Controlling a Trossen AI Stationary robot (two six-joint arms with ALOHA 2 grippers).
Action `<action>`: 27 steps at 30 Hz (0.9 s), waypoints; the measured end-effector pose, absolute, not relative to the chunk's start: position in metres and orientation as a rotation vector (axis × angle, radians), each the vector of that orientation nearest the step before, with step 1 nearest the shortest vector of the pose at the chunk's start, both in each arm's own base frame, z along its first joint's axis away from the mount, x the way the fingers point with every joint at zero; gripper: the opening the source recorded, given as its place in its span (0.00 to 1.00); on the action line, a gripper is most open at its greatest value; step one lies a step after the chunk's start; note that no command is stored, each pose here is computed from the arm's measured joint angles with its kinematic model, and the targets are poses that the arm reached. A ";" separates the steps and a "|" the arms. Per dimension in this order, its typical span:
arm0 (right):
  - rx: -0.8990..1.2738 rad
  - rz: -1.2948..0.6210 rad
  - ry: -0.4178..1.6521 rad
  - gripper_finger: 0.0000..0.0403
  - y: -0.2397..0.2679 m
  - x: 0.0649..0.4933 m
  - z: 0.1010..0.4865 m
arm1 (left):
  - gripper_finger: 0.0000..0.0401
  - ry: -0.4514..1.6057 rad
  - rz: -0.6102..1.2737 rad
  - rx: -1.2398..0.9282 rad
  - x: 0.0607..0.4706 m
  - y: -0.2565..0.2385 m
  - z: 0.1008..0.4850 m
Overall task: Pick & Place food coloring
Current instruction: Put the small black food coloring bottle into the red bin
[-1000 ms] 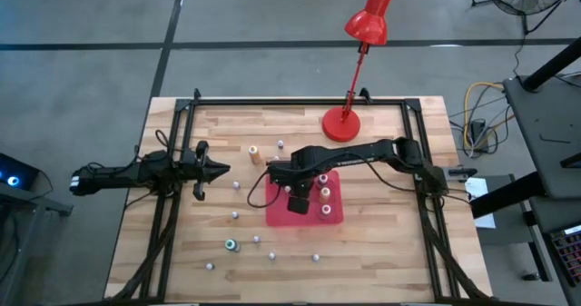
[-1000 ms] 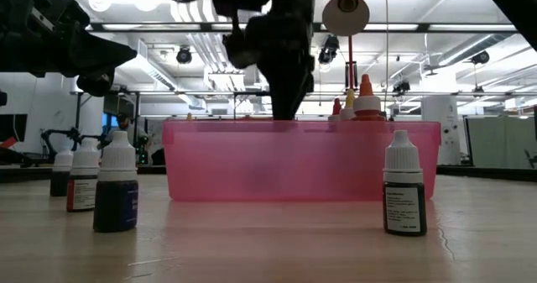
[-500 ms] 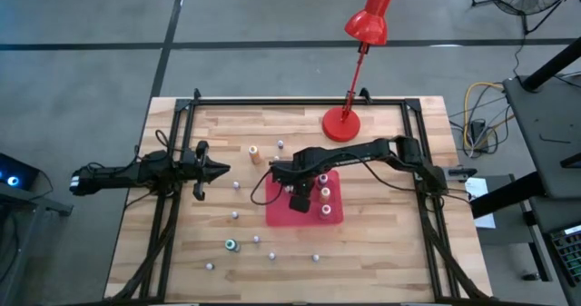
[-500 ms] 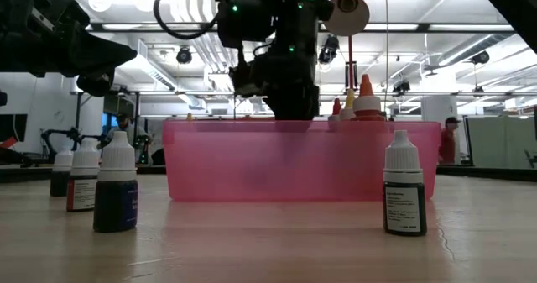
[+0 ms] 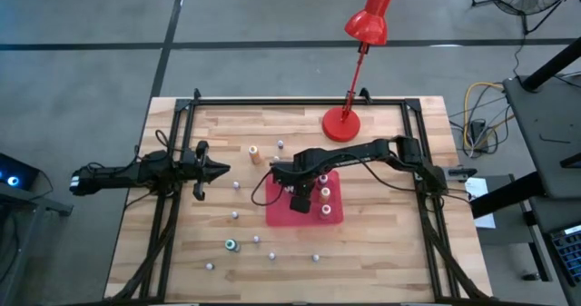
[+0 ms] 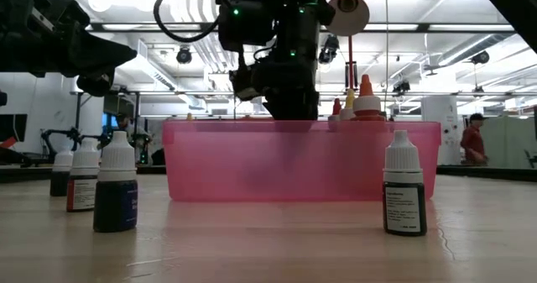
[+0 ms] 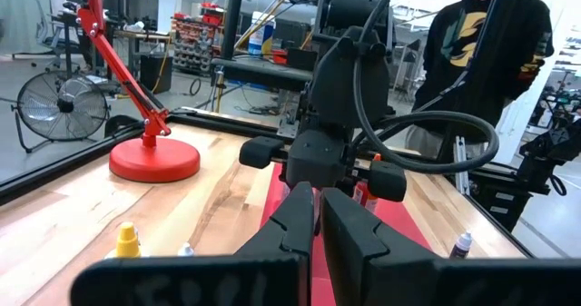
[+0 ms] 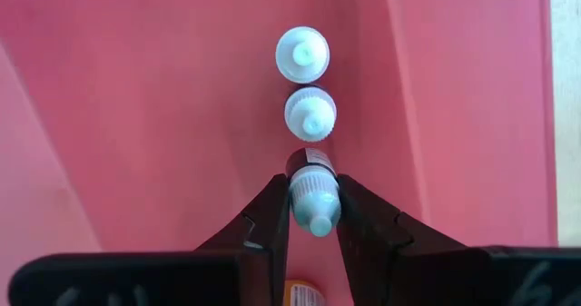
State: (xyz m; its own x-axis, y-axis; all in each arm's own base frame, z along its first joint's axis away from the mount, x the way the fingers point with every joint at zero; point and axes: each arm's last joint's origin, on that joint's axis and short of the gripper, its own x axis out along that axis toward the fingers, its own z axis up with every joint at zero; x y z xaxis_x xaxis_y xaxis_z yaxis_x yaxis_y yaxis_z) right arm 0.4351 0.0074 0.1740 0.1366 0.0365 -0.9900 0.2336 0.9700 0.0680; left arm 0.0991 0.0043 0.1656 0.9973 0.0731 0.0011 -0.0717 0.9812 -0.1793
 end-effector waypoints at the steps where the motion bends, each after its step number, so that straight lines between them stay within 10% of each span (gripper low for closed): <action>1: 0.224 -0.142 1.429 0.17 0.007 0.435 0.174 | 0.00 -0.008 0.073 -0.180 0.099 0.004 0.166; 27: 0.207 -0.118 1.454 0.17 0.007 0.449 0.161 | 0.00 -0.008 0.073 -0.180 0.099 0.004 0.166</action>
